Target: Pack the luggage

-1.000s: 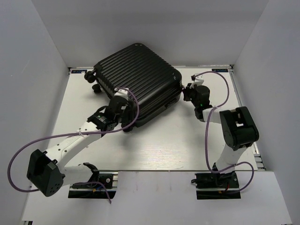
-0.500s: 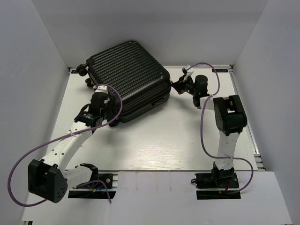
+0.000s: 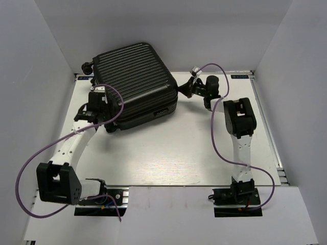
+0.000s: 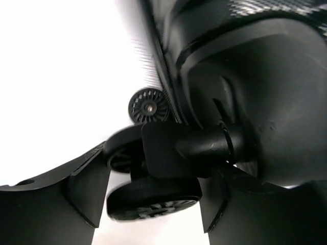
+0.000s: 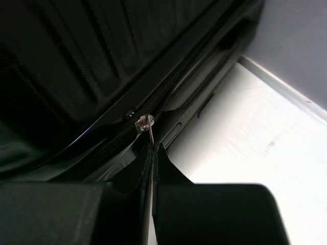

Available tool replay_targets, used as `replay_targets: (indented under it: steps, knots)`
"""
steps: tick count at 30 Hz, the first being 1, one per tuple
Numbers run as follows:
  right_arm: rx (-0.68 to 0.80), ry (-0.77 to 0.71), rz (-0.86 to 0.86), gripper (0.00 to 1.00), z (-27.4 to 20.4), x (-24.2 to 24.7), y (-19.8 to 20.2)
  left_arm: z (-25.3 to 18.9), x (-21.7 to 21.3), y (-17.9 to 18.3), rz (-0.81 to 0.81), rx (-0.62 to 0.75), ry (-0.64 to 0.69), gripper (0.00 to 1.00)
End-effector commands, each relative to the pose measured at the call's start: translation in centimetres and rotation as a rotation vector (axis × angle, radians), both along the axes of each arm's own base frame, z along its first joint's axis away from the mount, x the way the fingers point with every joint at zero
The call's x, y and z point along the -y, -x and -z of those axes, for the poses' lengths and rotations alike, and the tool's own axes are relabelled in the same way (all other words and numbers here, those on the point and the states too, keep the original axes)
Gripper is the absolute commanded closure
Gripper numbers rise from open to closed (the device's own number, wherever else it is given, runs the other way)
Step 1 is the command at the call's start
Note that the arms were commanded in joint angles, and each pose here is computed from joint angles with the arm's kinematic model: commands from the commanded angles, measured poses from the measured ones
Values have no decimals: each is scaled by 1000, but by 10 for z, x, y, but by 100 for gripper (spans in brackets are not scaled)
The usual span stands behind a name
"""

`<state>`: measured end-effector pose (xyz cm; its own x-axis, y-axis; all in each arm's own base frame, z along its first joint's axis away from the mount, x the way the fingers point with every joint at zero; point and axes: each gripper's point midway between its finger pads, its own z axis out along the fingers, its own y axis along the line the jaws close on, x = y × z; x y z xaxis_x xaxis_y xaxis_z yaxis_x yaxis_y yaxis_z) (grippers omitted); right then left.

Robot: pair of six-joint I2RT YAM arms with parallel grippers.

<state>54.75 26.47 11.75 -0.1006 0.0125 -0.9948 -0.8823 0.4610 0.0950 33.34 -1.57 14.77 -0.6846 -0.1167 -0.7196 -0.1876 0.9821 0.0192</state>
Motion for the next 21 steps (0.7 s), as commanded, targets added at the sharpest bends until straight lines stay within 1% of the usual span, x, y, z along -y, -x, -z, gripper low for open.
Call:
replay_targets:
  steps: [1, 2, 3, 4, 5, 6, 7, 8, 9, 10, 11, 12, 13, 14, 15, 16, 18, 19, 20, 21]
  knots:
    - [311, -115, 207, 100, -104, 43, -38, 24, -82, -9, -236, -122, -190, 100]
    - [267, -100, 174, 100, -87, 39, -21, 22, -92, -18, -248, -113, -192, 100]
    - [270, -98, 148, 100, -96, 30, -9, 13, -98, -43, -250, -87, -174, 100]
    - [284, -91, 132, 100, -108, 27, 3, 11, -101, -53, -241, -82, -151, 100]
    - [204, -50, 102, 100, -77, 23, 20, 21, -106, -61, -240, -111, -146, 100]
    - [171, -31, 61, 100, -69, 11, 35, 22, -111, -68, -234, -116, -127, 100]
    - [216, -24, 48, 100, -91, 10, 47, 2, -119, -96, -239, -60, -111, 100]
    - [152, 24, 32, 100, -59, 10, 64, 15, -118, -109, -209, -85, -88, 99]
    - [126, 36, 20, 100, -53, 3, 74, 1, -121, -123, -204, -63, -83, 81]
    - [127, 46, 24, 100, -54, 5, 79, 10, -127, -143, -202, -74, -72, 66]
    - [96, 61, 25, 100, -47, 5, 91, 12, -125, -150, -184, -83, -48, 43]
    - [102, 71, 41, 100, -49, 6, 92, -9, -124, -165, -165, -49, -41, 12]
    - [91, 78, 54, 100, -46, 2, 94, 1, -120, -172, -148, -74, -21, 5]
    - [82, 81, 69, 100, -44, 3, 93, -21, -114, -195, -120, -2, 17, 0]
    - [74, 82, 92, 100, -42, 2, 90, -23, -110, -201, -105, 16, 35, 0]
    - [86, 77, 97, 100, -47, -4, 87, -33, -102, -216, -86, 68, 79, 0]
    - [72, 89, 139, 100, -38, -3, 78, -41, -100, -231, -81, 124, 108, 0]
    - [89, 81, 148, 100, -45, -9, 72, -43, -98, -234, -102, 139, 137, 0]
    - [69, 92, 156, 100, -33, -11, 67, -43, -100, -246, -109, 158, 146, 0]
    - [64, 98, 193, 100, -31, -8, 60, -44, -99, -252, -110, 171, 157, 0]
